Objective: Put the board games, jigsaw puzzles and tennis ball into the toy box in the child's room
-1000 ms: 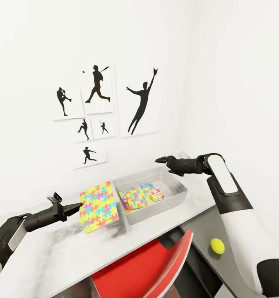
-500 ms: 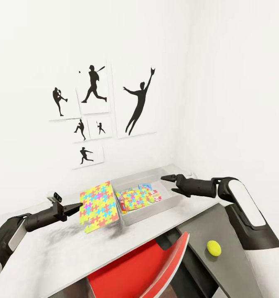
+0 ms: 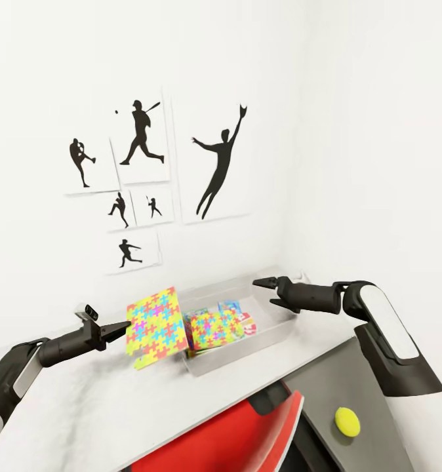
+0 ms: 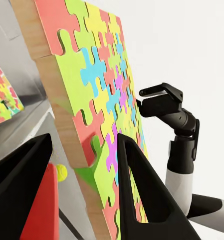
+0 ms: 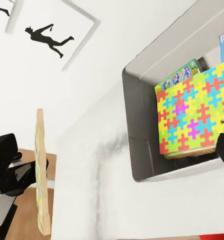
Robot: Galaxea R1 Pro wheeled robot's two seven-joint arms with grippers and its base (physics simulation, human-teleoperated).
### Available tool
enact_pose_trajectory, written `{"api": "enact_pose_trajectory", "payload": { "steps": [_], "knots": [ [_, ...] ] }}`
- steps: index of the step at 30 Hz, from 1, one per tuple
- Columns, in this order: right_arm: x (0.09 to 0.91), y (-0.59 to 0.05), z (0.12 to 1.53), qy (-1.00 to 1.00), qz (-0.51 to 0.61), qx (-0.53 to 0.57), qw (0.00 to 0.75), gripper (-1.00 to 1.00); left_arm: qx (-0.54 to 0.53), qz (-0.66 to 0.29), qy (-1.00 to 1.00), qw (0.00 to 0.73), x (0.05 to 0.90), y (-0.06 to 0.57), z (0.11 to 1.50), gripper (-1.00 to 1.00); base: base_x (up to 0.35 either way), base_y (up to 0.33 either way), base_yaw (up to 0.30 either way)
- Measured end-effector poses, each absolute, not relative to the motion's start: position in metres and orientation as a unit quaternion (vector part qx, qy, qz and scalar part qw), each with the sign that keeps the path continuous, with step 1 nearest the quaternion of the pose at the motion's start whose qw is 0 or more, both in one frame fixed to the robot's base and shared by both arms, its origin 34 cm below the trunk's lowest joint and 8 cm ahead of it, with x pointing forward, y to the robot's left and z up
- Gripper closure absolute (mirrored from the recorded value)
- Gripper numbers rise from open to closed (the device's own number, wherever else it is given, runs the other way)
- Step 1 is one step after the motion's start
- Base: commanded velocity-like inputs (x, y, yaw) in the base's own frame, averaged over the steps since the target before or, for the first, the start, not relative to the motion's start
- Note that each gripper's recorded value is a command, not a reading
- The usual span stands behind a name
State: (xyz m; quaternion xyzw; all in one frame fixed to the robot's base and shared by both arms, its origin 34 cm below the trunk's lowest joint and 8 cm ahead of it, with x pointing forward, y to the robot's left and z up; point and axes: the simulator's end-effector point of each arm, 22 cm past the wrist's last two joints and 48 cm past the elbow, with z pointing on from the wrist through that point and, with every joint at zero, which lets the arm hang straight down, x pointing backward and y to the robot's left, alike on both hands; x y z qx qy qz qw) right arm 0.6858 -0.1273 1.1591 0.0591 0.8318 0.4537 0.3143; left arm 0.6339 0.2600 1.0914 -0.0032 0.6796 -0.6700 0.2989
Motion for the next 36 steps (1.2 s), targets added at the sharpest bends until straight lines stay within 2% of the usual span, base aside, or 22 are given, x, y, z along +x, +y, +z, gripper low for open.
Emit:
{"api": "enact_pose_trajectory", "payload": {
  "steps": [8, 36],
  "knots": [
    [0.6861, -0.1270, 1.1584, 0.832, 0.454, 0.059, 0.314, -1.00, -0.003, -0.670, 0.679, 0.299, 0.6342, 0.2600, 1.0914, 1.00, 0.119, -0.035, 0.188],
    [0.6863, -0.1269, 1.1569, 0.833, 0.453, 0.061, 0.312, -1.00, -0.003, -0.670, 0.679, 0.299, 0.6343, 0.2600, 1.0915, 1.00, 0.054, -0.019, 0.003]
  ]
}}
